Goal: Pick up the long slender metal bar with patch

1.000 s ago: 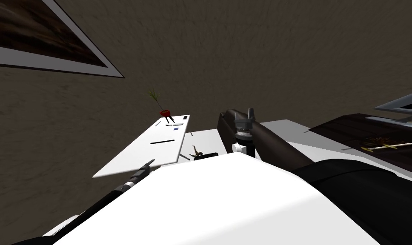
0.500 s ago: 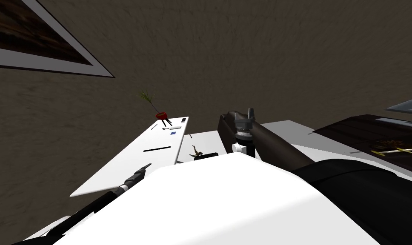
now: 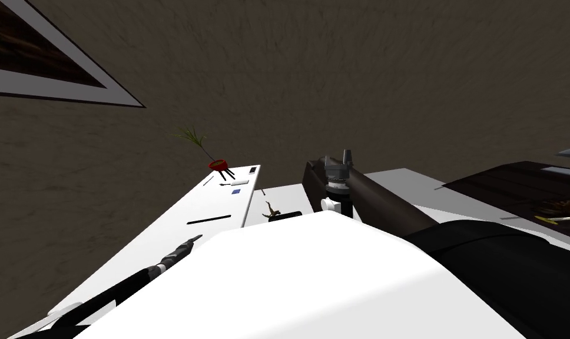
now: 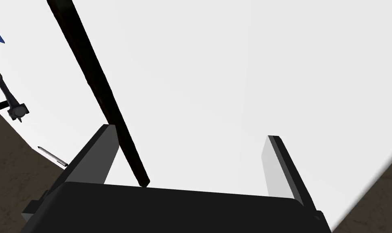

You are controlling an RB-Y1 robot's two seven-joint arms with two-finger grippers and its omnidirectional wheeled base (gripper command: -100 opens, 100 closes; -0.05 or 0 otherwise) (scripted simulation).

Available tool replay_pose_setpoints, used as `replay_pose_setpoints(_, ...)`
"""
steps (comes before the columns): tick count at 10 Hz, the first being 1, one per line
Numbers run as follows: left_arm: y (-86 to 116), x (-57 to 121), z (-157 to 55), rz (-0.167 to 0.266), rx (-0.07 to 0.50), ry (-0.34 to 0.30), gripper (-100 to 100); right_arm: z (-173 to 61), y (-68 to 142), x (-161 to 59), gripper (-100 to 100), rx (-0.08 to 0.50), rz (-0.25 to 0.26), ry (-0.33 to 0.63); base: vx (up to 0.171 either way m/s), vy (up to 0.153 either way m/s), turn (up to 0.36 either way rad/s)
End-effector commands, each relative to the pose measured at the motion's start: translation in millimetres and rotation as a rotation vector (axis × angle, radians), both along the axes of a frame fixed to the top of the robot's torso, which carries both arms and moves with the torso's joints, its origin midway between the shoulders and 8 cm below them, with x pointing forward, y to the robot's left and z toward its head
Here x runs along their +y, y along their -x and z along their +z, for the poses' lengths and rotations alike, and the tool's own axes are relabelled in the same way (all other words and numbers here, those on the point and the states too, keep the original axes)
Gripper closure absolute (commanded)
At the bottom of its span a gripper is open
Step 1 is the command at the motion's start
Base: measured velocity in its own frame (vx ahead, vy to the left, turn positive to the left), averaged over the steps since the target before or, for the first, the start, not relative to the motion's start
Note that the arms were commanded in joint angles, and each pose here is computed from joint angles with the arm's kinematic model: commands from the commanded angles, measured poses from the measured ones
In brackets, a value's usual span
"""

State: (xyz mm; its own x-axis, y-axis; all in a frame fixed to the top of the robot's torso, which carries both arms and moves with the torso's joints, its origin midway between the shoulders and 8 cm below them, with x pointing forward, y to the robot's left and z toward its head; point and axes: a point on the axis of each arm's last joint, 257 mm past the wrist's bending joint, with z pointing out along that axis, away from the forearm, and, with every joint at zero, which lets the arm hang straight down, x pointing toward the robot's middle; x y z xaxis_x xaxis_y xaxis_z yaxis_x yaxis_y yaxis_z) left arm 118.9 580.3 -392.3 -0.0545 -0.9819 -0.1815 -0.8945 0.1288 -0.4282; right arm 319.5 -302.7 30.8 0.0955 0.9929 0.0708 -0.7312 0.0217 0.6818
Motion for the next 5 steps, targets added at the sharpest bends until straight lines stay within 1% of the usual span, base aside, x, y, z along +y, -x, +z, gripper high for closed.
replay_pose_setpoints(1,19.4,8.2,-4.6,0.011,0.068,-0.015,-100,0.0,0.0,0.0,0,0.0,0.0,0.0,0.274,0.048,0.001)
replay_pose_setpoints(2,34.9,14.7,-6.9,0.025,0.12,-0.025,-100,0.0,0.0,0.0,0,0.0,0.0,0.0,0.283,0.016,0.008)
replay_pose_setpoints(3,35.5,14.5,-7.2,0.025,0.121,-0.024,-100,0.0,0.0,0.0,0,0.0,0.0,0.0,0.241,0.018,-0.003)
replay_pose_setpoints(5,68.9,23.2,-11.4,0.055,0.221,-0.038,-100,0.0,0.0,0.0,0,0.0,0.0,0.0,0.238,-0.001,0.004)
